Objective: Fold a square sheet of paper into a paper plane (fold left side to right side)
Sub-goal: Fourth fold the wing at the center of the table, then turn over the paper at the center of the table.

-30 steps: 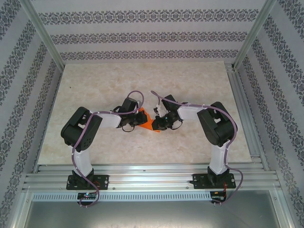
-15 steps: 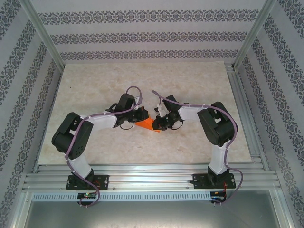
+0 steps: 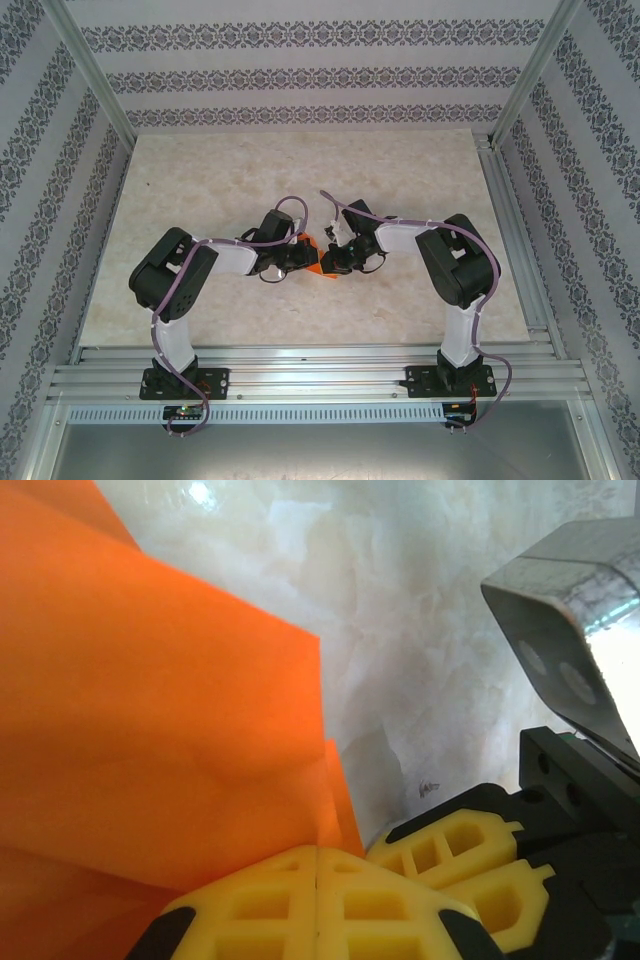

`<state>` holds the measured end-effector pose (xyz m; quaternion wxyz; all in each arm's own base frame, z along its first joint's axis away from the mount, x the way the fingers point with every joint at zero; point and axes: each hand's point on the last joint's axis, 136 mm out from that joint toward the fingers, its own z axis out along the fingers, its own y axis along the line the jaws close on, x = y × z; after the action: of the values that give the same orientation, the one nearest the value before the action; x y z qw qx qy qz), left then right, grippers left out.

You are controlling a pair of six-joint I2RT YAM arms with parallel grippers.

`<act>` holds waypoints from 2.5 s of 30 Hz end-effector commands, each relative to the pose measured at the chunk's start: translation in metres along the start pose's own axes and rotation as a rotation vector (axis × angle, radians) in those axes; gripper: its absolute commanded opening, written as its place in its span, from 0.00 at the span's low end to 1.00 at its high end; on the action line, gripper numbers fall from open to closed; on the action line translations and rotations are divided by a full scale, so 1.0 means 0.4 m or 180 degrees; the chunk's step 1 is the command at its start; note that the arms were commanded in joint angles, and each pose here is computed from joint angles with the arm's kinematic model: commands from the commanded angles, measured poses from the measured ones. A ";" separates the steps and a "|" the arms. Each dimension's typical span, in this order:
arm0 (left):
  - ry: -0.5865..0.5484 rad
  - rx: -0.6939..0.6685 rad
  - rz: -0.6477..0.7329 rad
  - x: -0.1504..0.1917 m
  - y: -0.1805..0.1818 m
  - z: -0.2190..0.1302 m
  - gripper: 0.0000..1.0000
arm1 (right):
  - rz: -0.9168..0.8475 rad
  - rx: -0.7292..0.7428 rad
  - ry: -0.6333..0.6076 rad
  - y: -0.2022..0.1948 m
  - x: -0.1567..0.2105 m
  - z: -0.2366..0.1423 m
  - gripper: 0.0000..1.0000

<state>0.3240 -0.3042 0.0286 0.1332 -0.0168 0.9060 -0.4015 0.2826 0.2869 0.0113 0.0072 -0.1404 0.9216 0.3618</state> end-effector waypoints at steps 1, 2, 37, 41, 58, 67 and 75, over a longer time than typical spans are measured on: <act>-0.0033 -0.0150 0.0052 0.001 0.014 0.024 0.02 | 0.0108 0.0495 0.0236 -0.089 0.058 0.033 0.09; -0.0040 -0.0227 0.0040 0.001 0.027 0.024 0.03 | 0.0103 0.0519 0.0245 -0.091 0.059 0.032 0.09; -0.0760 -0.0818 -0.0190 -0.267 0.209 -0.089 0.15 | 0.0089 0.0619 0.0310 -0.098 0.081 0.036 0.09; -0.0823 -0.0950 -0.0266 -0.282 0.259 -0.110 0.14 | 0.0084 0.0616 0.0302 -0.095 0.078 0.034 0.09; -0.1259 -0.0645 -0.0095 -0.348 0.183 -0.378 0.32 | -0.0220 0.0469 -0.0150 0.027 -0.043 -0.053 0.15; -0.1065 -0.0126 -0.0433 -0.106 0.129 -0.405 0.46 | -0.0664 0.0674 -0.0986 0.152 -0.132 -0.288 0.36; -0.0810 -0.0015 -0.0554 -0.026 0.125 -0.327 0.48 | -0.0732 0.0671 -0.1231 0.096 -0.127 -0.293 0.57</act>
<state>0.2911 -0.1612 0.0637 0.1931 -0.1509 0.8944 -0.3742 0.3293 0.2499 0.1594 0.2551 -0.1650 0.9082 0.2879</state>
